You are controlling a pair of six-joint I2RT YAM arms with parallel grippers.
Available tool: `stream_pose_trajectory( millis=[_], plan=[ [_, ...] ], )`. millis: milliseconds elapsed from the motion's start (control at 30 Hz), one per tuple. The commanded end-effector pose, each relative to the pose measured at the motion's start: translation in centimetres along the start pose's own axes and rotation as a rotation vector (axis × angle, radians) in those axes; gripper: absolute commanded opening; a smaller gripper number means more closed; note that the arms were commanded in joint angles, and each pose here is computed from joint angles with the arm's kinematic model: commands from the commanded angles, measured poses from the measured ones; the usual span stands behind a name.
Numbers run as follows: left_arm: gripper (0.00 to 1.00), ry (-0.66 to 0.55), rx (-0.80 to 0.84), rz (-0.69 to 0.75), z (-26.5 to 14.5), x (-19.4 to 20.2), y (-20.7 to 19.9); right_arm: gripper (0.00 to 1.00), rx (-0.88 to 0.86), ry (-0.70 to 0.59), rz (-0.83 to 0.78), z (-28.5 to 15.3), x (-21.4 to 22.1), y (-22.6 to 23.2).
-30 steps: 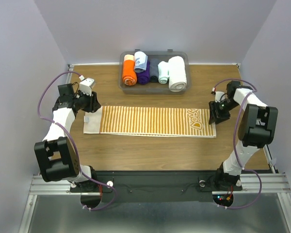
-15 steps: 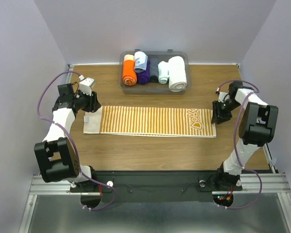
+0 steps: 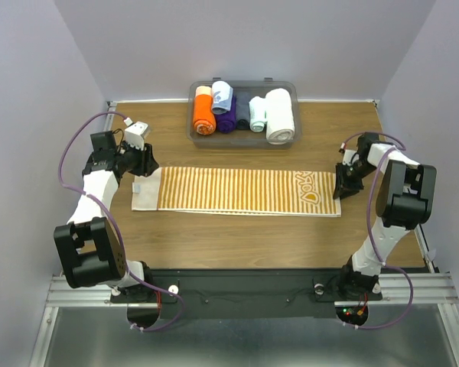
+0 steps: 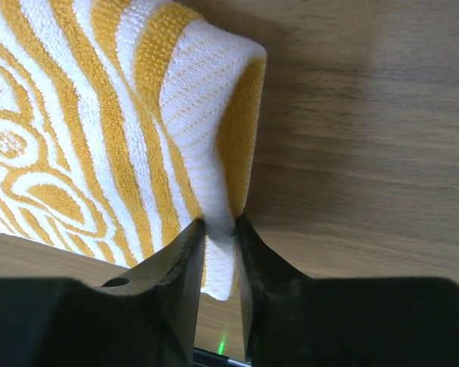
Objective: Roll the towels
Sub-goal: Fold the towel
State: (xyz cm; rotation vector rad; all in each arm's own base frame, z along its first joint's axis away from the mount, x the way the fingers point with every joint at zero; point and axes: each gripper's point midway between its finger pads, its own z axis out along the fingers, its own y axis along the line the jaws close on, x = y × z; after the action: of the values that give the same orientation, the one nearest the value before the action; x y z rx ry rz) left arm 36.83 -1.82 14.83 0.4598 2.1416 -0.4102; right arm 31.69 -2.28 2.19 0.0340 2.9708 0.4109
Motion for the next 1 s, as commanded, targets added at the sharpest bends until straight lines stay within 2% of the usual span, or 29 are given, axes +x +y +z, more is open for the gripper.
stream_pose_trajectory(
  millis=[0,67,100,167,400,567,667,700,800,967],
  plan=[
    [0.5,-0.04,-0.003,0.024,-0.4,-1.0,-0.4,0.22,-0.046,0.041,0.021,2.3,1.2,0.9],
    [0.5,-0.04,-0.005,0.023,-0.3,-1.1,-0.3,0.17,-0.069,0.039,0.017,2.1,1.3,1.3],
    [0.5,-0.038,-0.007,0.021,-0.4,-1.0,-0.3,0.08,-0.069,0.036,0.013,1.9,1.2,1.4],
    [0.5,-0.038,-0.011,0.02,-0.4,-1.2,-0.2,0.01,-0.062,0.014,-0.002,1.2,0.8,1.3],
    [0.56,-0.04,-0.014,0.019,-0.8,-1.4,-0.4,0.01,0.029,-0.101,-0.017,-3.2,-1.7,-2.8],
    [0.59,-0.041,-0.031,0.022,-1.0,-1.4,-0.2,0.01,0.045,-0.113,-0.038,-5.4,-2.8,-5.1],
    [0.71,-0.044,-0.052,0.004,-1.1,-1.4,0.1,0.0,-0.006,-0.136,-0.04,-6.1,-3.6,-4.1],
    [0.85,-0.047,-0.053,-0.005,-1.1,-1.4,0.0,0.01,-0.053,-0.13,-0.029,-6.1,-3.5,-3.2],
    [0.99,-0.053,-0.048,-0.012,-1.0,-1.4,-0.1,0.01,-0.144,-0.126,-0.02,-6.2,-3.3,-1.2],
    [0.99,-0.046,-0.038,-0.037,-0.9,-1.1,-0.3,0.01,-0.263,-0.175,-0.05,-7.1,-3.6,2.6]
  ],
)
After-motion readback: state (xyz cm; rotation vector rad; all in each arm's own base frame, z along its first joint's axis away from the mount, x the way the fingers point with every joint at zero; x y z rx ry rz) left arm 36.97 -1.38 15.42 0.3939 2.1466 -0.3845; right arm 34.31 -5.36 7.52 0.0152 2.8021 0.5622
